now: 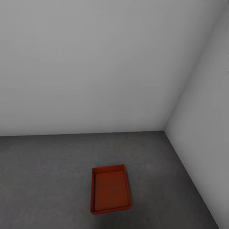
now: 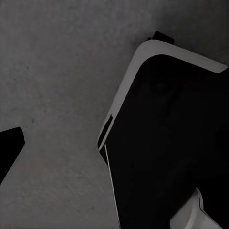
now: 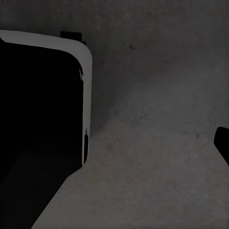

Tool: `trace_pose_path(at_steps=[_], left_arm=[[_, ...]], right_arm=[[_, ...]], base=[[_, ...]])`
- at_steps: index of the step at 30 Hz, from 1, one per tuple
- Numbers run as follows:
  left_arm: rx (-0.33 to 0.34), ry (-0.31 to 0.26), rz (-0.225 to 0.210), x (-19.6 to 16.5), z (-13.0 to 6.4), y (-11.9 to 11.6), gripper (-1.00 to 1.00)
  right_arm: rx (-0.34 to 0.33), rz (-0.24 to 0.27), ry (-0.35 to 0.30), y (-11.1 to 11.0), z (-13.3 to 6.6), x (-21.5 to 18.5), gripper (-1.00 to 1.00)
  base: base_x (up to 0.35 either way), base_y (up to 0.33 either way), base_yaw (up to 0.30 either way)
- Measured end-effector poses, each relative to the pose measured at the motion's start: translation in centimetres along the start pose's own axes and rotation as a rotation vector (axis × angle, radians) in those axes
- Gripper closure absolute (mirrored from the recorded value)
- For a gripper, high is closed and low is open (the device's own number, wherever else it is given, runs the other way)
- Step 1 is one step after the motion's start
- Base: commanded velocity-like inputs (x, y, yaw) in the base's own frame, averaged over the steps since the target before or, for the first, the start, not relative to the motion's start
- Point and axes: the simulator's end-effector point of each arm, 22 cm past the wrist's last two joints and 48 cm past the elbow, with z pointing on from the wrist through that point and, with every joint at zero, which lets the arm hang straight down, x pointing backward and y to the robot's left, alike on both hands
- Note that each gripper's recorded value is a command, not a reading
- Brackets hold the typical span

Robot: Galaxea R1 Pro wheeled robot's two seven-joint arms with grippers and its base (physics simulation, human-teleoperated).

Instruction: Move the two storage containers from the living room to the garage. In the garage, place one container on the floor and stack the other container on top of it (either order is fine).

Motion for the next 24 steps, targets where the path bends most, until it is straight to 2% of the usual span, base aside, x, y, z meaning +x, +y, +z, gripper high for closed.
trace_pose_path(at_steps=[24], left_arm=[[0.013,-0.036,-0.004,-1.5,-0.4,-0.4,-1.00]], right_arm=[[-0.001,0.004,-0.039,0.1,-0.4,-1.6,-1.00]], base=[[0.000,0.000,-0.016]])
